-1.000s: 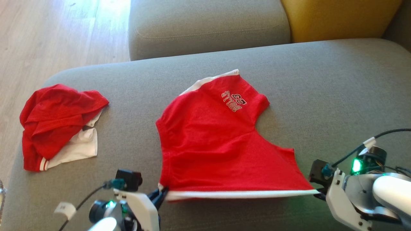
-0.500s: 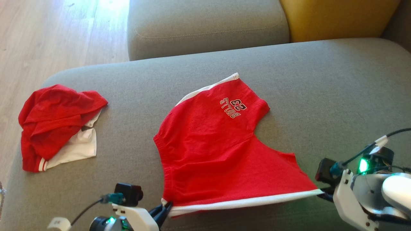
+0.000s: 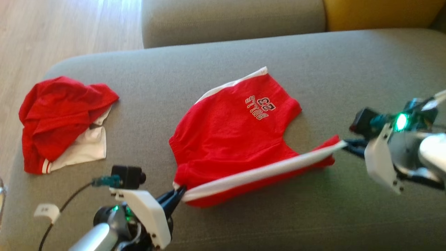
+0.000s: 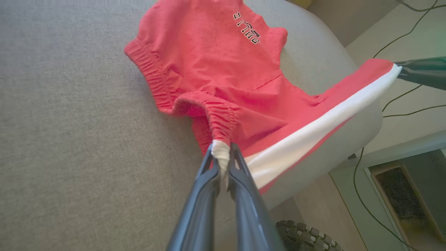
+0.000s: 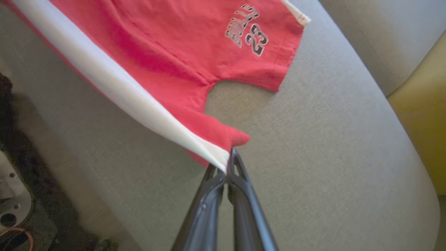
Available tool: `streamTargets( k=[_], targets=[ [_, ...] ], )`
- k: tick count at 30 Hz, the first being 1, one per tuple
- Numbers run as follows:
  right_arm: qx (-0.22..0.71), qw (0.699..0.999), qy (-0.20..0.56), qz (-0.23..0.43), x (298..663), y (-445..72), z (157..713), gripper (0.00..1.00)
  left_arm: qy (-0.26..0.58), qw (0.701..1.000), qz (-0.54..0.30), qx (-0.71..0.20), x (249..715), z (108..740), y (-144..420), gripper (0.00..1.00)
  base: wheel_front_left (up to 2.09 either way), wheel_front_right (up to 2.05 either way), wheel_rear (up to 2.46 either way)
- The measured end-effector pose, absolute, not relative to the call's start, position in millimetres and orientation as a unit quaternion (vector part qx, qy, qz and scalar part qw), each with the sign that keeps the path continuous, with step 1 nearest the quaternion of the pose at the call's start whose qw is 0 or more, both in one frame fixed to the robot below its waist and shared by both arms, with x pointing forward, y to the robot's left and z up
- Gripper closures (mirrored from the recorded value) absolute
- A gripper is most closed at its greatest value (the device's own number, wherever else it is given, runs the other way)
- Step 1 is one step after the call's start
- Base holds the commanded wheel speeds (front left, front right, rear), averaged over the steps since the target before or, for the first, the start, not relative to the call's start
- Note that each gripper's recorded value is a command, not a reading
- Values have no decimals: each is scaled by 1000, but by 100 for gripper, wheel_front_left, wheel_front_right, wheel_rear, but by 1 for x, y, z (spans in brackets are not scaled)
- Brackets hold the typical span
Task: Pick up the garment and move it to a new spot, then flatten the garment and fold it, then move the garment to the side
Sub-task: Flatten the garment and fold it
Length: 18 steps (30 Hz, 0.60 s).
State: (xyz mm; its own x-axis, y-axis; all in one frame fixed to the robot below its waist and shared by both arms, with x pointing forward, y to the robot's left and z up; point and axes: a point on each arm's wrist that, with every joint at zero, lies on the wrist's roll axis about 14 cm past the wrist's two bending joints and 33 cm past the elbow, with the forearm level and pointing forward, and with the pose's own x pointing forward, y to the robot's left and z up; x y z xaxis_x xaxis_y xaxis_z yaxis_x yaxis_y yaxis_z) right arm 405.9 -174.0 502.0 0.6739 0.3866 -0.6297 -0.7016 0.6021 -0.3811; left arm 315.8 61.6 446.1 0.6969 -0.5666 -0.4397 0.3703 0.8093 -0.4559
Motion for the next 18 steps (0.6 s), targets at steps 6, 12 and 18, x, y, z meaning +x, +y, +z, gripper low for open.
streamTargets(
  k=[6, 12, 18],
  targets=[
    [-304, 874, 215, 311, 457, -164, 517, 100, 299, 899, -262, -183, 346, 452, 59, 100, 0, 0, 0],
    [-289, 882, 188, 321, 501, -142, 516, 100, 294, 906, -242, -185, 385, 451, 68, 100, 0, 0, 0],
    [-281, 882, 187, 329, 531, -126, 502, 100, 301, 910, -225, -173, 414, 441, 76, 100, 0, 0, 0]
  ],
)
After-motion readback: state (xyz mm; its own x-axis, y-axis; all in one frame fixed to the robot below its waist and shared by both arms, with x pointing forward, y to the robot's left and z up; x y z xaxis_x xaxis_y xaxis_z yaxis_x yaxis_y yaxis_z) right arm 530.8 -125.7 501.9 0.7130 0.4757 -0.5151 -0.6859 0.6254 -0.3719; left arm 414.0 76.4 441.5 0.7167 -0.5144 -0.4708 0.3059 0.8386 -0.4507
